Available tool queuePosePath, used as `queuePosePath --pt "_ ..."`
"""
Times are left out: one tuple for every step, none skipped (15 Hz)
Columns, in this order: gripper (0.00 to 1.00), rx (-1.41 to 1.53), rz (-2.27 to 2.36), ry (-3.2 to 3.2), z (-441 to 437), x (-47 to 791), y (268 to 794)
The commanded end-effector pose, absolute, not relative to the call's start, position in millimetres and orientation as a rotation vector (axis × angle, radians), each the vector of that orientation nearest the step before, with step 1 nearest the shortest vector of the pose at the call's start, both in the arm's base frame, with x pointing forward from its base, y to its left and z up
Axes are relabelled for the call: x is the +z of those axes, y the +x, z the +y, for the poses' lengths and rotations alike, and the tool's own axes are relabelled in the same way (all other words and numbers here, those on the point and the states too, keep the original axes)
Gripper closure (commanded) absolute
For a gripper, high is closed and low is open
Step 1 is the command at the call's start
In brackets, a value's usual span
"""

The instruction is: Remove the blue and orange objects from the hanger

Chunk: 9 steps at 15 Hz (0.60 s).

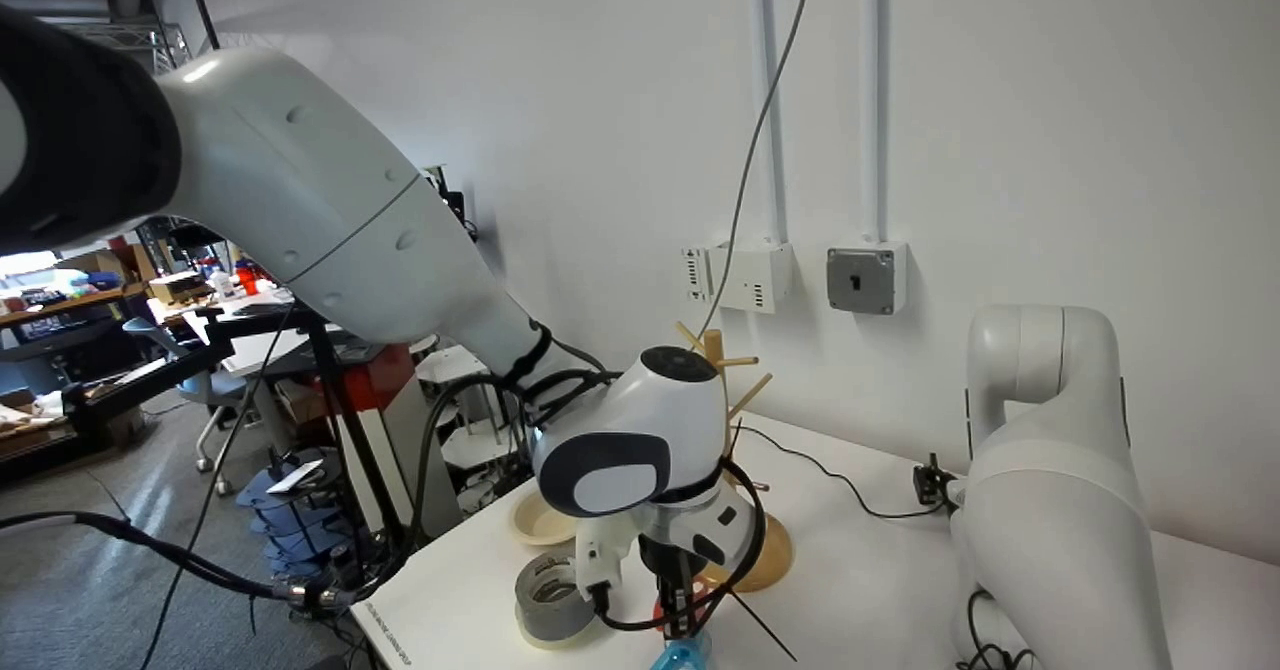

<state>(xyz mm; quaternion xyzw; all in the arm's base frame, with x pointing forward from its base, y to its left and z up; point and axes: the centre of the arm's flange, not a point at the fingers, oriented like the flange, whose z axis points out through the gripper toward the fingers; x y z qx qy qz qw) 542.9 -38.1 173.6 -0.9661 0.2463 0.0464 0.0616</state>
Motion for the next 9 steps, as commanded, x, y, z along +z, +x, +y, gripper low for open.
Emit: queuePosePath --pt "0.76 0.217 0.737 -2.867 -49.3 170.7 551.1" --pt "0.67 0.234 0.741 -2.858 -50.4 170.5 551.3" --pt "0.61 0.252 0.746 -2.847 -51.4 170.2 551.4" --pt "0.53 0.264 0.751 -2.841 -52.1 169.8 551.7" --pt "0.45 0.276 0.753 -2.837 -52.7 169.6 551.9" --pt "0.39 0.283 0.756 -2.833 -53.1 169.4 552.3" --pt "0.31 0.291 0.757 -2.833 -53.4 169.3 552.5" --pt "0.23 0.295 0.757 -2.834 -53.6 169.4 552.7" --pt "0.15 0.295 0.755 -2.839 -53.6 169.9 553.0"
